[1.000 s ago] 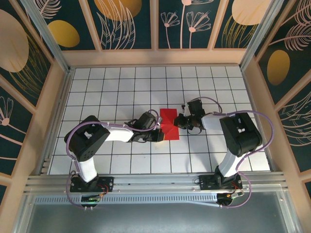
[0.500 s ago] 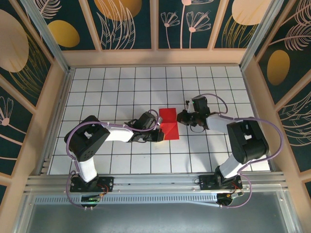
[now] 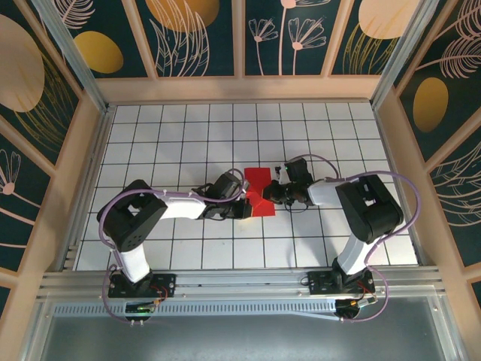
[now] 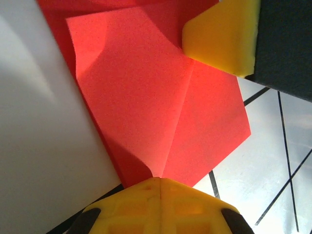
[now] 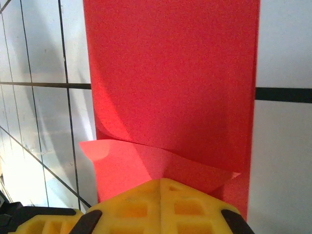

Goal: Fold a paper plane with a square sheet of paper (fold left side to right side)
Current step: Fold the triangle a second time at the center of the table.

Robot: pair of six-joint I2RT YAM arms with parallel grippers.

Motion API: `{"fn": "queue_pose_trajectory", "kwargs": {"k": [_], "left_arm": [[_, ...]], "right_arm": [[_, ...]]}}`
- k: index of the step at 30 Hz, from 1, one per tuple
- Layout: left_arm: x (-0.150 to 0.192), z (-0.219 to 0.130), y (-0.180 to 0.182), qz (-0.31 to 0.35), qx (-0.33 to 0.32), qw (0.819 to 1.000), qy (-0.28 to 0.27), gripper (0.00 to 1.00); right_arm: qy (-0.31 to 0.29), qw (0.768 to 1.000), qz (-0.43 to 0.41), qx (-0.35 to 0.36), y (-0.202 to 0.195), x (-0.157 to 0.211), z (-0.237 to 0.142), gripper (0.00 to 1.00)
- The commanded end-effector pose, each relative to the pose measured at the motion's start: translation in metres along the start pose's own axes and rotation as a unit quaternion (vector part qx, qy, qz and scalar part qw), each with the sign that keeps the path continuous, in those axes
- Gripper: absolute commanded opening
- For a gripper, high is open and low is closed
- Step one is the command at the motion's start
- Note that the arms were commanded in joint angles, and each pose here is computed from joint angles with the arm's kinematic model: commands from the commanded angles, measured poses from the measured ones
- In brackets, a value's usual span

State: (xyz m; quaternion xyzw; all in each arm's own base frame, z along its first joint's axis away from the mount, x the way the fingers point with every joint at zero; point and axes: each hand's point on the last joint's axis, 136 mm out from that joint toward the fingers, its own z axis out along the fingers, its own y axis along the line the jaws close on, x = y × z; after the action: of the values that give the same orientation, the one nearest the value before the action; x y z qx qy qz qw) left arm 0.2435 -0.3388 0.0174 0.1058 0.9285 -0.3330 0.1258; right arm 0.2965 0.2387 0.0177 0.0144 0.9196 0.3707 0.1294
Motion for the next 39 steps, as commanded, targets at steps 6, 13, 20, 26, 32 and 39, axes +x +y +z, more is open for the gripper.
{"fn": "queue_pose_trajectory", "kwargs": {"k": [6,13,20,26,32,39], "left_arm": [[-0.022,-0.012,-0.023,0.004,0.024,1.000,-0.013,0.00],[-0.022,0.000,-0.025,0.010,0.038,0.999,0.006,0.00],[-0.008,0.007,-0.025,0.011,0.065,0.997,0.029,0.00],[0.003,0.010,-0.016,0.009,0.059,0.997,0.042,0.00],[0.007,0.014,-0.008,0.005,0.048,0.998,0.044,0.00],[0.014,0.018,0.000,-0.001,0.038,0.998,0.051,0.00]], "right_arm": [[0.032,0.998,0.022,0.040,-0.027,0.021,0.006,0.00],[0.033,0.998,0.022,0.043,-0.027,0.020,0.007,0.00],[0.034,0.997,0.020,0.059,-0.032,0.019,0.007,0.00],[0.039,0.997,0.020,0.065,-0.035,0.021,0.009,0.00],[0.041,0.997,0.022,0.067,-0.037,0.022,0.010,0.00],[0.040,0.997,0.021,0.069,-0.037,0.022,0.009,0.00]]}}
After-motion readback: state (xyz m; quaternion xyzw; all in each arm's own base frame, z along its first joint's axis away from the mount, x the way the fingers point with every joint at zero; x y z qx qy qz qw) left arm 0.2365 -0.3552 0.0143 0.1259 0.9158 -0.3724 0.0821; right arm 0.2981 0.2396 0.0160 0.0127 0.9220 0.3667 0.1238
